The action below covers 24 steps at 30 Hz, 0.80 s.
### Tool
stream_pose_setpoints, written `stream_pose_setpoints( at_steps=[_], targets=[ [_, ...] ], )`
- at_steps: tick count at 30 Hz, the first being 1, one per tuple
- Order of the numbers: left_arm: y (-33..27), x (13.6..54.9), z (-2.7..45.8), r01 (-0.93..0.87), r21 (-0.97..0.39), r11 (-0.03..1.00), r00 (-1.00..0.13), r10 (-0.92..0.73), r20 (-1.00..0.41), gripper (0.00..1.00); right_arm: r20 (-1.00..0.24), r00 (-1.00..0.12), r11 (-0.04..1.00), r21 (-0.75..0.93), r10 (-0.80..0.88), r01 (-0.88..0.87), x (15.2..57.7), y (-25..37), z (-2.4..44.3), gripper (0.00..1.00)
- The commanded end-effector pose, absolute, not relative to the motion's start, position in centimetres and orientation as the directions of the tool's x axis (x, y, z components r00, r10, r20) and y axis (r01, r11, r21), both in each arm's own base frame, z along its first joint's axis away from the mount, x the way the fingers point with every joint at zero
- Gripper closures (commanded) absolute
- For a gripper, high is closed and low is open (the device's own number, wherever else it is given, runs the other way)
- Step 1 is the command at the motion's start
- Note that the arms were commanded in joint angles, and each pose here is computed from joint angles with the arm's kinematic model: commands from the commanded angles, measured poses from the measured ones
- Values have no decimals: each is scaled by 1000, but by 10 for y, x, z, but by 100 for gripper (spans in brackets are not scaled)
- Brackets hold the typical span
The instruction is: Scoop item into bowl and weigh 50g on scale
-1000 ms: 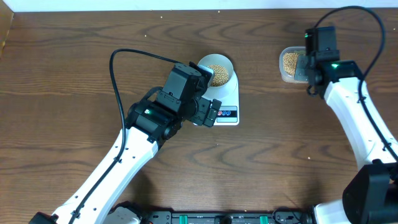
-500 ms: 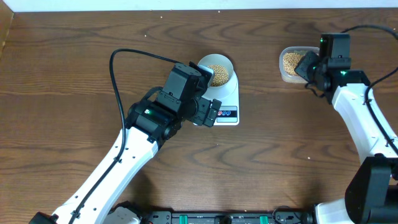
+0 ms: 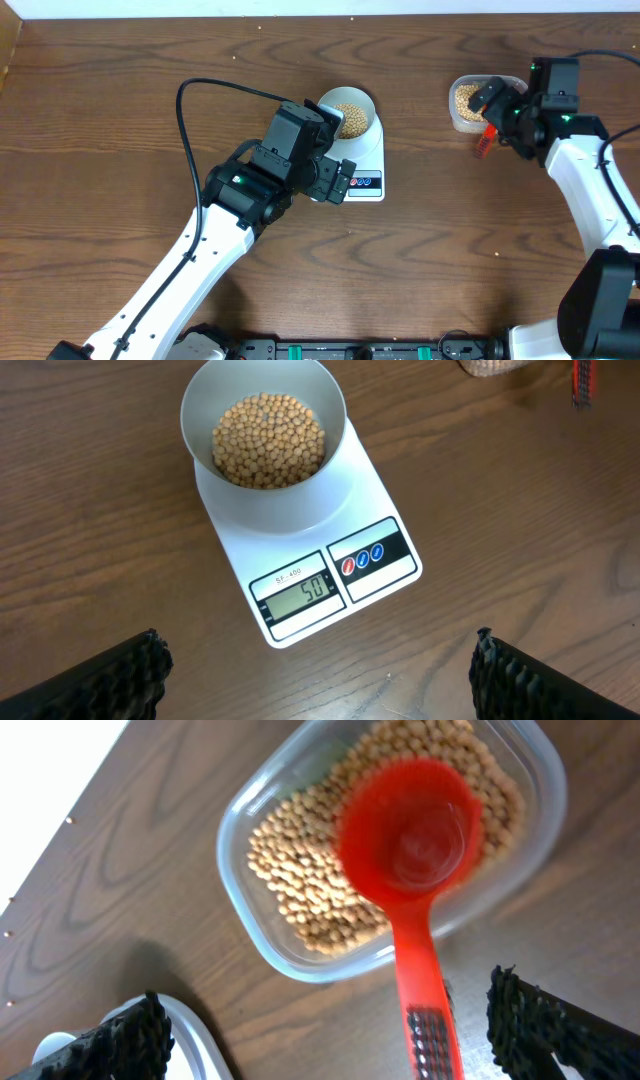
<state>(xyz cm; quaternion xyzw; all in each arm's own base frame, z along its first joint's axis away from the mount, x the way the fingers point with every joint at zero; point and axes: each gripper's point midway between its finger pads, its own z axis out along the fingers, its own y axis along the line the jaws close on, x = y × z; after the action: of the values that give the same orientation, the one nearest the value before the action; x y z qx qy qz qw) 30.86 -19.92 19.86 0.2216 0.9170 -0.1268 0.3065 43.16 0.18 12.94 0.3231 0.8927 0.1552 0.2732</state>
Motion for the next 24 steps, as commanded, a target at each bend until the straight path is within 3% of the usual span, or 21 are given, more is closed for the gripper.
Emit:
stream_pose_setpoints(
  at_steps=[1, 6, 10, 16, 24],
  targets=[
    [-197, 311, 199, 472, -93, 877, -718, 322, -617, 2, -349, -671, 735, 501, 654, 456, 425, 7, 137, 1],
    [-197, 311, 199, 472, -93, 877, -718, 322, -617, 2, -301, -728, 734, 553, 616, 393, 419, 17, 138, 1],
    [-197, 311, 199, 472, -93, 877, -718, 322, -617, 2, -329, -754, 761, 558, 568, 330, 417, 19, 146, 1],
    [-197, 311, 199, 472, -93, 877, -718, 322, -617, 2, -500, -742, 842, 516, 447, 160, 408, 20, 193, 1],
    [-197, 311, 199, 472, -93, 877, -718, 321, -617, 2, -705, -621, 898, 441, 342, -6, 376, 22, 275, 1]
  ],
)
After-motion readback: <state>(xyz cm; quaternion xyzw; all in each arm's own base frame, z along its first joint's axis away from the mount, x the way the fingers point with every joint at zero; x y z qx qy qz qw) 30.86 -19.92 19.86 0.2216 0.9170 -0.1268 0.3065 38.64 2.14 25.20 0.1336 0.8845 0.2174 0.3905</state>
